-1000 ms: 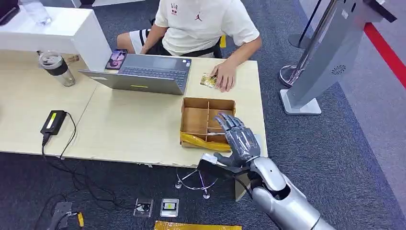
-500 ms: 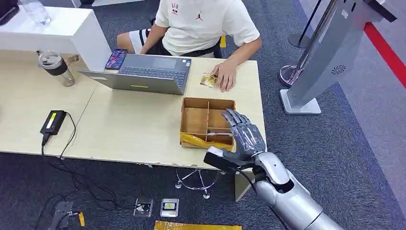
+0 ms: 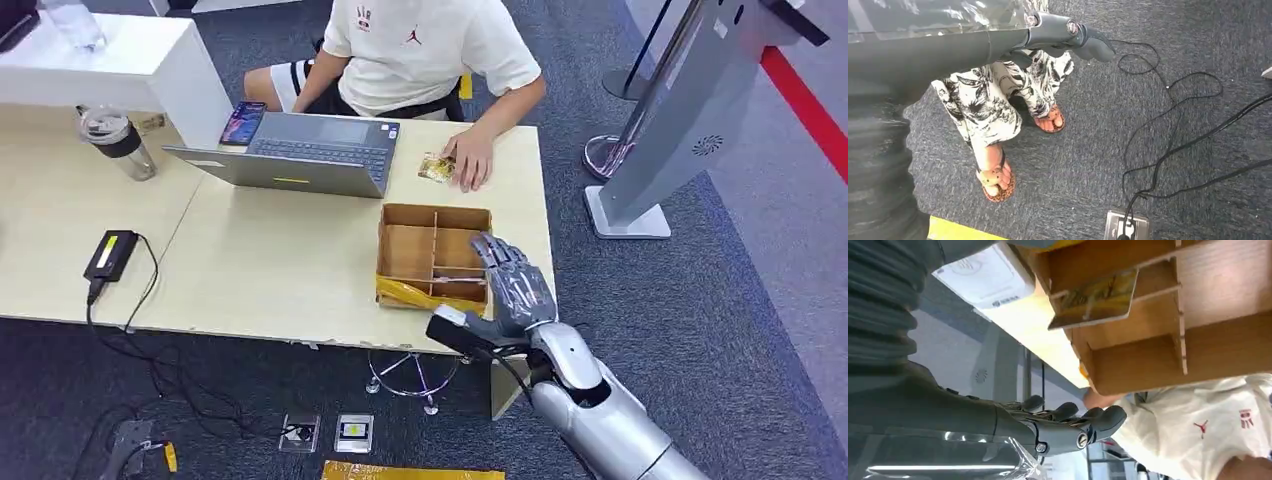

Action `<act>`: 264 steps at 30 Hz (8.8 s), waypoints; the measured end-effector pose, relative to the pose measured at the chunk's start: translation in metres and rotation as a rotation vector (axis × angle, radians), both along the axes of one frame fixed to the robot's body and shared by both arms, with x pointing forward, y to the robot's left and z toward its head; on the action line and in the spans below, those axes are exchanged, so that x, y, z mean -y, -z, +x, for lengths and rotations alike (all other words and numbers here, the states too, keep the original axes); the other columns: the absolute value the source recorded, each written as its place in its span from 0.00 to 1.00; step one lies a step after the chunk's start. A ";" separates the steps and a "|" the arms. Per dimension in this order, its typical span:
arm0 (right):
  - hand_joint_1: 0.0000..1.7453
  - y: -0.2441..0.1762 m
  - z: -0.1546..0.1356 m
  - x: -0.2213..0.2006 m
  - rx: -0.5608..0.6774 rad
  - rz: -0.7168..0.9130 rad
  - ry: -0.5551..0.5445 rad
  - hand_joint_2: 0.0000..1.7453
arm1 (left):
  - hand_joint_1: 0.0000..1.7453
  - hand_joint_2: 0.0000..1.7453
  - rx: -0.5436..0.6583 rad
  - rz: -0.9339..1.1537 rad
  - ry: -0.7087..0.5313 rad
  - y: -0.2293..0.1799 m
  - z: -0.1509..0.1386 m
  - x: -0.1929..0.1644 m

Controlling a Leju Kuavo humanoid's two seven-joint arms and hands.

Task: Pass the card to the sensor for recognition and then transmit it.

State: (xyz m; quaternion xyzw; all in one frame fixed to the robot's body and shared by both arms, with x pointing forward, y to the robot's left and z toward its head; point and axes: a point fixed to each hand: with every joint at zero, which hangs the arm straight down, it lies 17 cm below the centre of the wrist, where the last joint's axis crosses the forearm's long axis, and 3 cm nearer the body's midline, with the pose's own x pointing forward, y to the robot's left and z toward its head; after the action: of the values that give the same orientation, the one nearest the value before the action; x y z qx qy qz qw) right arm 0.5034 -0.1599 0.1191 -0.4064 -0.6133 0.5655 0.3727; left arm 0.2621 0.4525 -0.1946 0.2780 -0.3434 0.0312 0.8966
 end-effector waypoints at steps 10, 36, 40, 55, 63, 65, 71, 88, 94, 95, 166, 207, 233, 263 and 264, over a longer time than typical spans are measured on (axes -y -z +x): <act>0.14 -0.002 -0.004 -0.015 0.006 0.020 -0.021 1.00 | 0.00 1.00 0.004 0.001 0.000 -0.001 0.001 0.000; 0.29 -0.028 0.025 -0.025 0.046 -0.043 -0.096 1.00 | 0.00 1.00 0.012 -0.001 -0.001 -0.002 0.005 0.005; 0.28 -0.027 0.028 -0.019 0.045 -0.048 -0.083 1.00 | 0.00 1.00 0.011 -0.002 0.002 -0.002 0.006 0.006; 0.28 -0.018 0.035 -0.006 0.029 -0.057 -0.050 1.00 | 0.00 1.00 0.010 0.002 0.021 -0.003 0.012 0.009; 0.26 -0.015 0.036 0.002 0.022 -0.054 -0.029 1.00 | 0.00 1.00 0.012 0.000 0.017 -0.004 0.014 0.009; 0.27 -0.016 0.038 0.004 0.023 -0.050 -0.021 1.00 | 0.00 1.00 0.012 -0.001 0.016 -0.004 0.014 0.009; 0.26 -0.026 0.046 0.021 0.034 -0.011 0.025 1.00 | 0.00 1.00 0.013 0.000 0.006 -0.004 0.013 0.008; 0.24 -0.093 0.055 0.073 0.108 0.109 0.117 1.00 | 0.00 1.00 0.012 0.008 0.019 -0.005 0.015 0.010; 0.24 -0.093 0.039 0.060 0.111 0.128 0.087 1.00 | 0.00 1.00 0.012 0.009 0.027 -0.005 0.016 0.012; 0.24 -0.093 0.037 0.058 0.112 0.130 0.083 1.00 | 0.00 1.00 0.012 0.009 0.029 -0.005 0.016 0.012; 0.28 -0.008 0.011 0.001 -0.080 0.135 0.035 1.00 | 0.00 1.00 0.023 -0.006 0.018 -0.005 0.018 0.015; 0.44 0.011 0.017 0.011 -0.112 0.107 0.029 1.00 | 0.00 1.00 0.028 -0.012 0.051 -0.007 0.028 0.028; 0.41 0.017 0.022 -0.031 -0.126 0.143 0.014 1.00 | 0.00 1.00 0.030 -0.017 0.048 -0.007 0.031 0.033; 0.41 0.033 0.039 -0.004 -0.163 0.117 0.053 1.00 | 0.00 1.00 0.029 -0.015 0.035 -0.007 0.029 0.028; 0.41 0.034 0.039 -0.003 -0.164 0.118 0.057 1.00 | 0.00 1.00 0.029 -0.015 0.035 -0.007 0.029 0.028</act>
State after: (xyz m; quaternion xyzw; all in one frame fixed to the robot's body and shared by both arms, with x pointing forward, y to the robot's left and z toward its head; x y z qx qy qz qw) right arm 0.5429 -0.1572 0.0852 -0.3533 -0.6011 0.5492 0.4607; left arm 0.2909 0.4244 -0.1875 0.2649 -0.3609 0.0223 0.8939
